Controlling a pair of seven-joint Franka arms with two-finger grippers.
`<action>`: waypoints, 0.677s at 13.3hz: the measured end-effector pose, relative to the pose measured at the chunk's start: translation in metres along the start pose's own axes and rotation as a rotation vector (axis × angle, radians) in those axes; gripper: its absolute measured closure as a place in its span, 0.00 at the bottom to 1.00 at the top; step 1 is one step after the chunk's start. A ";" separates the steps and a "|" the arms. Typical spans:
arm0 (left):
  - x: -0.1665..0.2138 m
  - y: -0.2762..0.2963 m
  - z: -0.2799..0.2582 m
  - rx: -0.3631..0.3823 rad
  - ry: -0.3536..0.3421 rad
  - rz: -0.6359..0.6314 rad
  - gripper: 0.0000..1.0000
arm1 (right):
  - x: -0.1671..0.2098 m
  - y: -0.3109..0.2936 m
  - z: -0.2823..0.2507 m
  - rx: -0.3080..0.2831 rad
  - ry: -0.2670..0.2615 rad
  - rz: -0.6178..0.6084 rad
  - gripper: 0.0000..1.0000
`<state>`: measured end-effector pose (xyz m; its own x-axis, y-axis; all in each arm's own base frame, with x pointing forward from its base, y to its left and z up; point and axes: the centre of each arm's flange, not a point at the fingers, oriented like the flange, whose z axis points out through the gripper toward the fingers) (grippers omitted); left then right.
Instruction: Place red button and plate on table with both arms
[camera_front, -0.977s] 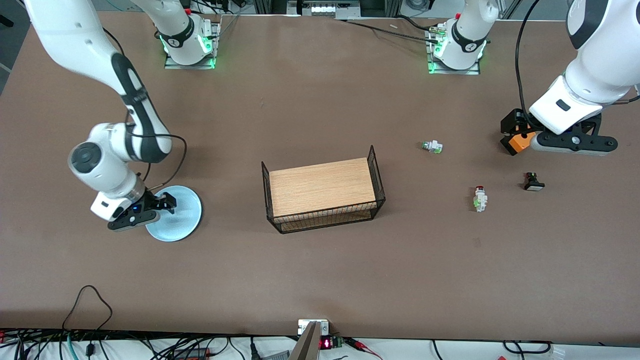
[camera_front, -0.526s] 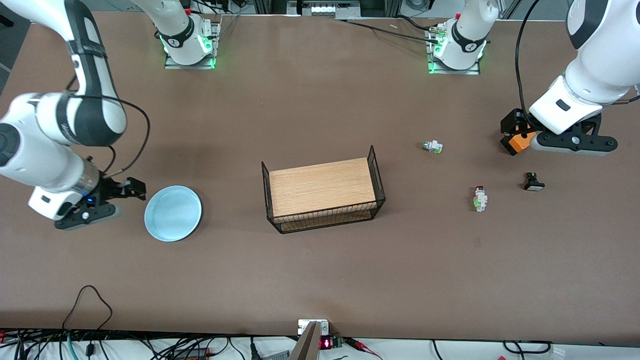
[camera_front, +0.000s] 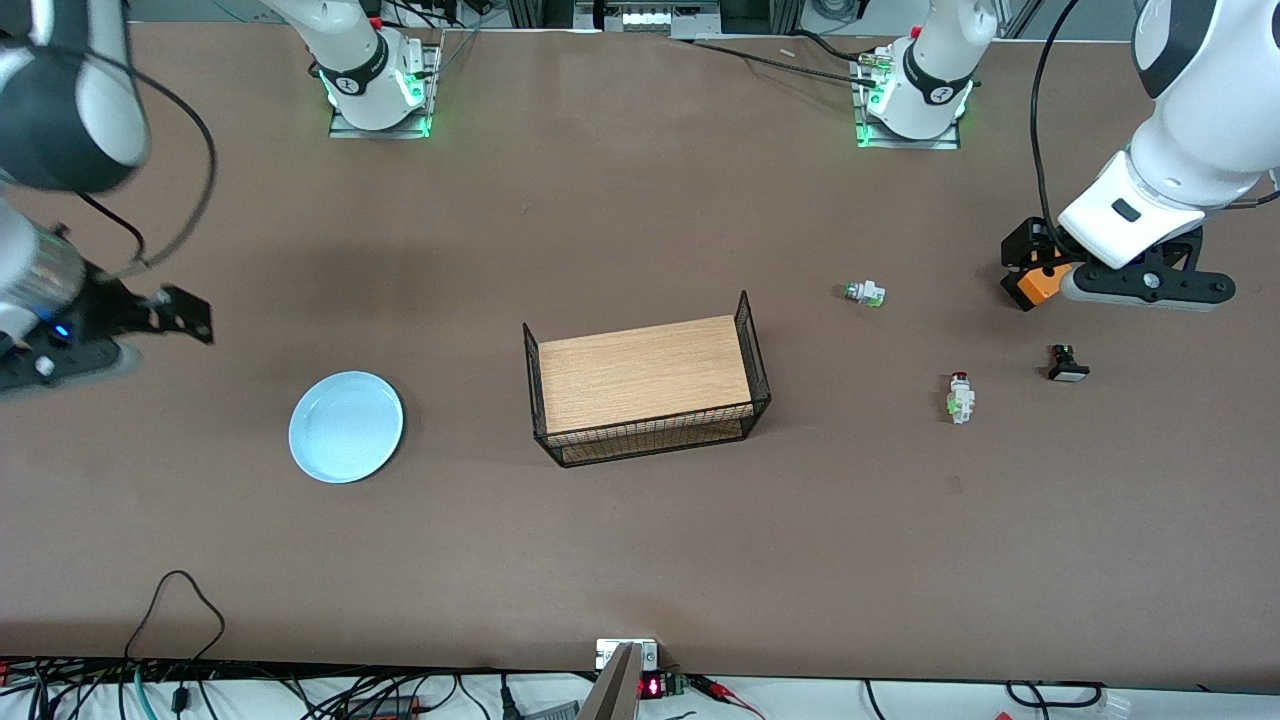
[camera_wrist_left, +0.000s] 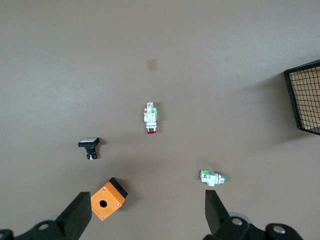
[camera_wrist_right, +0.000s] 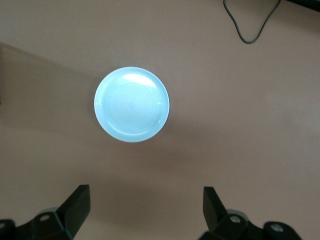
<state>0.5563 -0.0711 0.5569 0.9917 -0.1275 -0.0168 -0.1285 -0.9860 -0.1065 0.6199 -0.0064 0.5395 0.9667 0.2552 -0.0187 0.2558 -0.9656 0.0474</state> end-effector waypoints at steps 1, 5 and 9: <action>0.000 0.000 0.000 0.000 0.000 0.000 0.00 | -0.008 0.003 -0.009 0.003 -0.005 0.010 0.00; 0.000 0.000 0.000 0.000 0.000 0.000 0.00 | -0.033 0.003 -0.028 0.018 -0.071 0.111 0.00; 0.000 0.000 0.000 0.000 0.000 0.000 0.00 | -0.066 0.007 -0.048 0.025 -0.110 0.224 0.00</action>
<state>0.5563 -0.0712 0.5569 0.9917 -0.1277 -0.0167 -0.1288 -0.9859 -0.1065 0.5581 -0.0277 0.5895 0.9924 0.0285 -0.1196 0.0332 -0.9987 0.0375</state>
